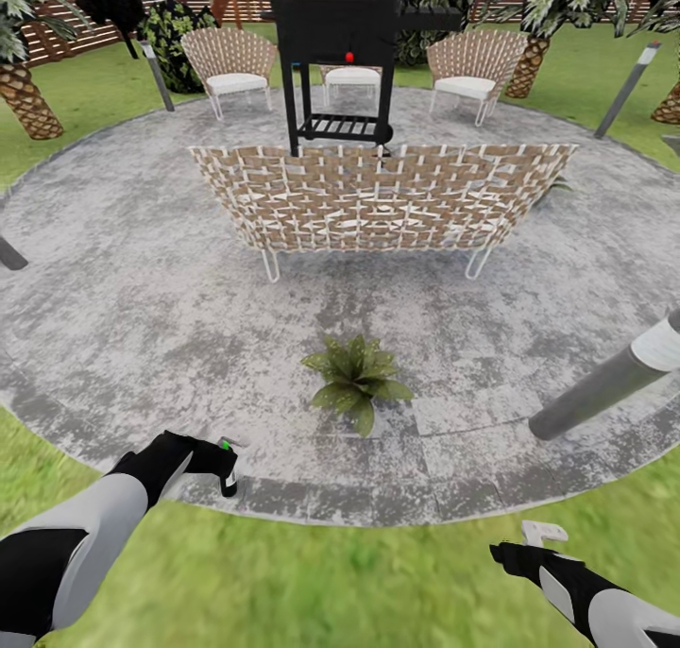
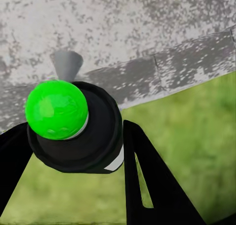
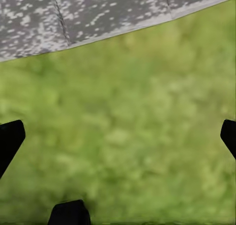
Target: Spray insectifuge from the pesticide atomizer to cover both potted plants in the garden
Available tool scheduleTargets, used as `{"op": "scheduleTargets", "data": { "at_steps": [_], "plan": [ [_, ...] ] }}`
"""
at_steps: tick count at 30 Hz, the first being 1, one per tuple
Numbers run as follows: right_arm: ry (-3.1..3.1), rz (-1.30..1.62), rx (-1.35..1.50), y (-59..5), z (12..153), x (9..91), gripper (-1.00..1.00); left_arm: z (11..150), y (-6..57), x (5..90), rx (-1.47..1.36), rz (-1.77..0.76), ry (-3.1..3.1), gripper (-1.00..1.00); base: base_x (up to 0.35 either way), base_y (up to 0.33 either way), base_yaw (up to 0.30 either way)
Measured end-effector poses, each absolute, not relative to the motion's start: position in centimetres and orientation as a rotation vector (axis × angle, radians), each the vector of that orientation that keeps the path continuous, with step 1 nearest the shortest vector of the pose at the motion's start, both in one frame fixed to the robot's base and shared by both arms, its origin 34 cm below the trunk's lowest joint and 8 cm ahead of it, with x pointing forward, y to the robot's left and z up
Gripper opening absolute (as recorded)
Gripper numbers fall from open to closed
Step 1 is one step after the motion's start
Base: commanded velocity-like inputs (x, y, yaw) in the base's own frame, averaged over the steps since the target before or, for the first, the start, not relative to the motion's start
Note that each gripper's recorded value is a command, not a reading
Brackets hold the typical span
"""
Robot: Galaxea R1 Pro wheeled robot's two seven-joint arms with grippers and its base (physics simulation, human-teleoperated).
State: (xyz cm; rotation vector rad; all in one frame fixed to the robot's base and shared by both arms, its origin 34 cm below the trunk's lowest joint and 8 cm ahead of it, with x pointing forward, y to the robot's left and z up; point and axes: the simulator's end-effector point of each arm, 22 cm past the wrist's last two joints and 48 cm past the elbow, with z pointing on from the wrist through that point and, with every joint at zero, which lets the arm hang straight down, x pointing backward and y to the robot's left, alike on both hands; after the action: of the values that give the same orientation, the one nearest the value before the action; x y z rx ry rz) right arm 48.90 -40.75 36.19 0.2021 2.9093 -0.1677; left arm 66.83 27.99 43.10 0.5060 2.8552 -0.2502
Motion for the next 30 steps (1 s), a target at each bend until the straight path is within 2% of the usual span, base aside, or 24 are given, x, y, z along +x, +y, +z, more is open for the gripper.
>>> {"op": "scheduleTargets", "data": {
  "at_steps": [12, 22, 23, 27, 30],
  "plan": [
    [2.890, -0.167, 0.202, -40.8, 36.9, 49.7, 1.00, 44.1, 28.0, 67.5, 0.506, -0.244, 2.836, -1.00, -0.215, 0.215, 0.000],
    [2.897, -0.172, 0.119, -40.6, 37.0, 50.0, 1.00, 44.4, 28.0, 67.7, 0.507, -0.245, 2.830, -1.00, -0.026, 0.039, 0.000],
    [2.885, -0.176, 0.081, -40.6, 37.2, 50.8, 1.00, 44.4, 28.0, 67.7, 0.509, -0.246, 2.827, -1.00, 0.000, 0.000, 0.000],
    [2.682, -0.202, -0.024, -40.8, 43.3, 63.7, 1.00, 46.4, 30.2, 70.4, 0.528, -0.213, 2.765, -1.00, 0.000, 0.000, 0.000],
    [2.709, -0.174, -0.022, -40.0, 47.0, 67.3, 1.00, 48.7, 32.2, 72.1, 0.672, -0.193, 2.714, -1.00, 0.000, 0.000, 0.000]
  ]
}}
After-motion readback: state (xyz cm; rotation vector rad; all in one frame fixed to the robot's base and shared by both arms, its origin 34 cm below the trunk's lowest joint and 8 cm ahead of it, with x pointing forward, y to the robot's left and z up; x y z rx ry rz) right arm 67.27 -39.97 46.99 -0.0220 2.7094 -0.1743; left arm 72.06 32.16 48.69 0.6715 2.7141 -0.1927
